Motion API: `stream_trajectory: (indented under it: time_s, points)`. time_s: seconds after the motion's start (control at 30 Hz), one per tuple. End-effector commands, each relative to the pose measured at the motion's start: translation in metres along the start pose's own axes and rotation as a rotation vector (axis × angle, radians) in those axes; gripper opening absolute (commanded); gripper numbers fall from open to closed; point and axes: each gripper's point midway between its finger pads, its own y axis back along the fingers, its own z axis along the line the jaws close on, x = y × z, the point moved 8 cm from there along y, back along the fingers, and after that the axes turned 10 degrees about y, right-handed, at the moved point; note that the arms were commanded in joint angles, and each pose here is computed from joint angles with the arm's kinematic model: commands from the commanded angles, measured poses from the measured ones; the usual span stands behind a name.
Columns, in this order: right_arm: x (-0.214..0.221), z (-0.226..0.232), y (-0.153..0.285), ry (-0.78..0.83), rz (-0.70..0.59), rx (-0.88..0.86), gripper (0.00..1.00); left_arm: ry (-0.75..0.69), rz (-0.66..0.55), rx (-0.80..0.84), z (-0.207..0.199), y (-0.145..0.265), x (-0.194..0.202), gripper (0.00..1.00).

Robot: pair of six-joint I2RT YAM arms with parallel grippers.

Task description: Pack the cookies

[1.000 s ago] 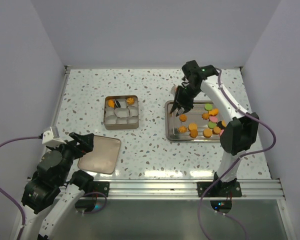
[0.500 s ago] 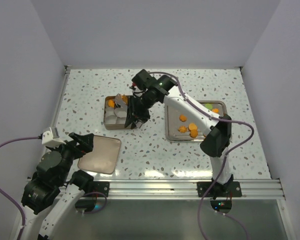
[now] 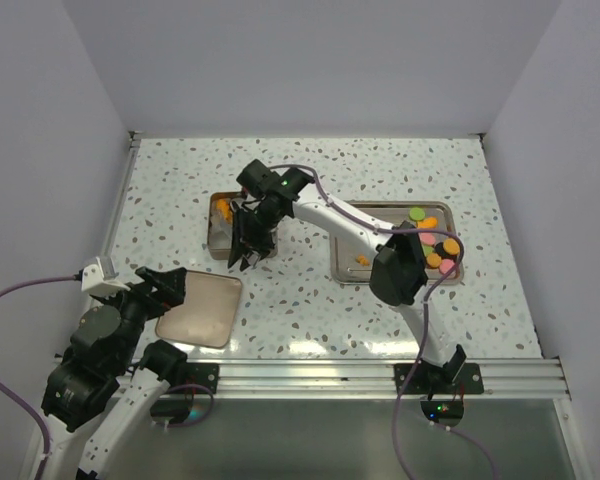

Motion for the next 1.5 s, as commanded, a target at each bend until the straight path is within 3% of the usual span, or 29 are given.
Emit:
stream_trajectory:
  time_s: [0.0, 0.3, 0.53, 0.93, 1.47]
  points:
    - [-0.008, 0.020, 0.004, 0.046, -0.029, -0.101, 0.09, 0.015, -0.032, 0.033, -0.005, -0.001, -0.005, 1.00]
    - [-0.022, 0.019, -0.017, 0.030, -0.018, -0.123, 0.11, 0.012, -0.027, 0.028, -0.006, -0.002, -0.004, 1.00]
    - [-0.025, 0.013, -0.025, 0.004, -0.010, -0.115, 0.26, 0.014, -0.028, 0.029, -0.006, -0.002, -0.004, 1.00]
    - [-0.024, 0.017, -0.014, 0.001, -0.026, -0.130, 0.38, 0.008, -0.019, 0.020, -0.006, -0.004, -0.003, 1.00]
    - [-0.014, 0.030, 0.017, 0.011, -0.065, -0.137, 0.41, 0.010, -0.024, 0.029, -0.006, -0.003, -0.004, 1.00]
